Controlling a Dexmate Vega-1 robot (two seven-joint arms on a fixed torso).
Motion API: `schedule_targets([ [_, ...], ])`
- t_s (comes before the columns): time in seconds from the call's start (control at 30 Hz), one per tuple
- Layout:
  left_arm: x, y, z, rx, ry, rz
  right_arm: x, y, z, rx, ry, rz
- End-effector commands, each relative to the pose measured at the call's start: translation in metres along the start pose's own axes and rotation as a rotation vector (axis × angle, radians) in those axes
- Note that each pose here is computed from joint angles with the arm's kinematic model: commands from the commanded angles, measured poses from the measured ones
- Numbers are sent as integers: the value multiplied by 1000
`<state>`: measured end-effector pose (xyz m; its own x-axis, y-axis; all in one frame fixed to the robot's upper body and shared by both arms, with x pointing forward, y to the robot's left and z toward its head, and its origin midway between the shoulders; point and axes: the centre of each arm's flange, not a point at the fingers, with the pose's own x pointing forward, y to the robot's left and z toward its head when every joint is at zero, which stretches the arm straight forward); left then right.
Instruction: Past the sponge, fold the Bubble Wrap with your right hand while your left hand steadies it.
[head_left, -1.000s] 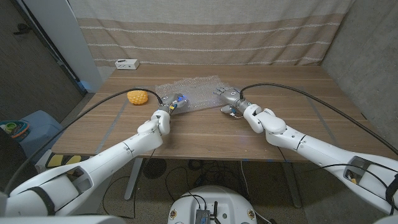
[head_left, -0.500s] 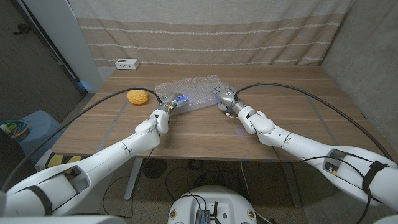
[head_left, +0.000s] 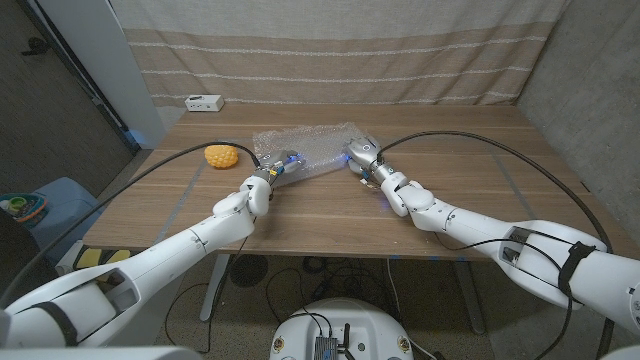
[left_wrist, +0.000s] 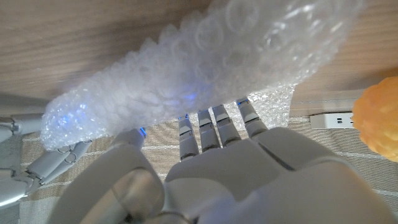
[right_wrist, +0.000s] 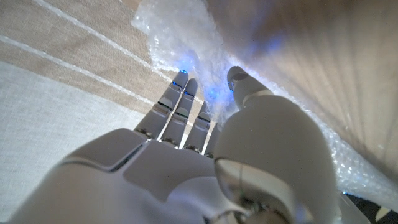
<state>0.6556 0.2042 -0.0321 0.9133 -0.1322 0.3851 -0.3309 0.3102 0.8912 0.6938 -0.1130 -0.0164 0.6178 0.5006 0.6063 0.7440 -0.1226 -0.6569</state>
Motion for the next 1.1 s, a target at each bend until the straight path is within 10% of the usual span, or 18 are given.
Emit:
schedule_targets([
  [0.03,-4,1,1,-24,-2,-10,-5,-30,0,-2,-95,-247],
  [0.5,-5,-2,4,-28,-17,-22,-1,-61,29,-34,-261,-368],
  [1.1,-9,-3,-2,-26,-29,-48,25,-67,53,33,-407,-455],
])
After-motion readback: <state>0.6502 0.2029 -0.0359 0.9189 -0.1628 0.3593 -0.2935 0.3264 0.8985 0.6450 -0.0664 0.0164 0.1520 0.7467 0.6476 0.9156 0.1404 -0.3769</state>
